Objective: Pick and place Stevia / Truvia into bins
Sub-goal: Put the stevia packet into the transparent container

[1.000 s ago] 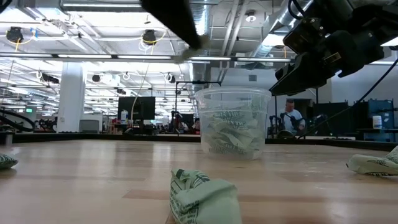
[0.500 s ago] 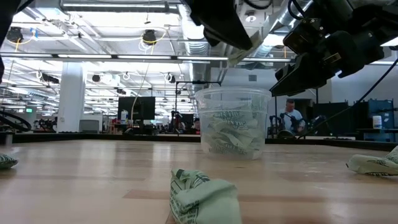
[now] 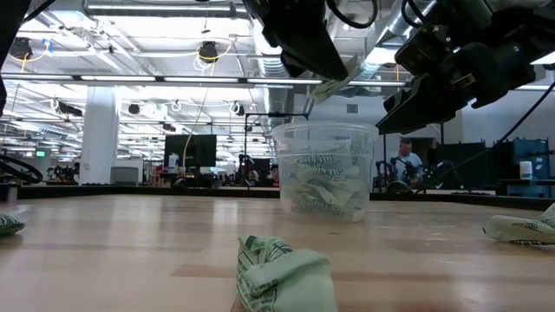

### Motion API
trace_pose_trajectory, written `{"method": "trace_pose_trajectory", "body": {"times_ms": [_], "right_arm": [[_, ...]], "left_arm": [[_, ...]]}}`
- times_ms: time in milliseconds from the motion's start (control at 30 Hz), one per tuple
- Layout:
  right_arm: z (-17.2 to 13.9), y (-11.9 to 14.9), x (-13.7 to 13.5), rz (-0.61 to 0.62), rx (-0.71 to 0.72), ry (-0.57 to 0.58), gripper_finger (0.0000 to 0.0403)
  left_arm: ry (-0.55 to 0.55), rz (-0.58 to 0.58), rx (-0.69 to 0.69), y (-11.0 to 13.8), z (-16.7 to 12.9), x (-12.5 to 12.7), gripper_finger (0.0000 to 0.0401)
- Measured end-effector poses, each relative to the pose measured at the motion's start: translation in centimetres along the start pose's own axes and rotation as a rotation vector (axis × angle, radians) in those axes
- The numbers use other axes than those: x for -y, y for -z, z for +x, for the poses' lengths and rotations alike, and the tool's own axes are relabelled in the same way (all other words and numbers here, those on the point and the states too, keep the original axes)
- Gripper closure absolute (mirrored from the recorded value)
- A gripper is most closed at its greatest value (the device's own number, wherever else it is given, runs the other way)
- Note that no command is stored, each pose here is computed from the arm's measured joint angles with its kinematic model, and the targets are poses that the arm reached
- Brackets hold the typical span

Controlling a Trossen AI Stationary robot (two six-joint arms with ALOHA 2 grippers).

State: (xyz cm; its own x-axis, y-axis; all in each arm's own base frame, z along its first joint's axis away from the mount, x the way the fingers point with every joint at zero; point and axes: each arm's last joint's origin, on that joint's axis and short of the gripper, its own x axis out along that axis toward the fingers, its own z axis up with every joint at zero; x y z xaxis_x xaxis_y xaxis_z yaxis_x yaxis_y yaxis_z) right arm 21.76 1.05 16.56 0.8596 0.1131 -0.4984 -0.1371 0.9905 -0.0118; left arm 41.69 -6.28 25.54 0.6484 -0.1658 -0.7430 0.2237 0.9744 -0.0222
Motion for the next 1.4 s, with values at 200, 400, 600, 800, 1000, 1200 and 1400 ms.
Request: {"method": "trace_pose_trajectory", "body": {"times_ms": [200, 400, 600, 800, 1000, 1200, 1400], "right_arm": [[0.0, 0.0, 0.0, 0.0, 0.0, 0.0, 0.0332], [0.0, 0.0, 0.0, 0.0, 0.0, 0.0, 0.0332], [0.0, 0.0, 0.0, 0.0, 0.0, 0.0, 0.0332], [0.0, 0.0, 0.0, 0.0, 0.0, 0.0, 0.0332], [0.0, 0.0, 0.0, 0.0, 0.0, 0.0, 0.0332], [0.0, 0.0, 0.0, 0.0, 0.001, 0.0, 0.0332], [0.0, 0.0, 0.0, -0.001, 0.005, 0.0, 0.0332]], "left_arm": [[-0.042, -0.041, -0.008, 0.1, 0.0, -0.1, 0.0367], [-0.093, -0.054, -0.022, 0.2, 0.0, -0.3, 0.031], [-0.065, -0.148, -0.168, 0.7, -1.1, 0.2, 0.028], [-0.018, -0.217, -0.315, 1.4, -1.8, 3.6, 0.028], [-0.067, -0.106, -0.357, 2.8, -2.1, 10.4, 0.0289], [-0.044, 0.079, -0.34, 4.0, -3.1, 16.3, 0.0294], [-0.001, 0.191, -0.359, 5.1, -2.9, 19.0, 0.0289]]}}
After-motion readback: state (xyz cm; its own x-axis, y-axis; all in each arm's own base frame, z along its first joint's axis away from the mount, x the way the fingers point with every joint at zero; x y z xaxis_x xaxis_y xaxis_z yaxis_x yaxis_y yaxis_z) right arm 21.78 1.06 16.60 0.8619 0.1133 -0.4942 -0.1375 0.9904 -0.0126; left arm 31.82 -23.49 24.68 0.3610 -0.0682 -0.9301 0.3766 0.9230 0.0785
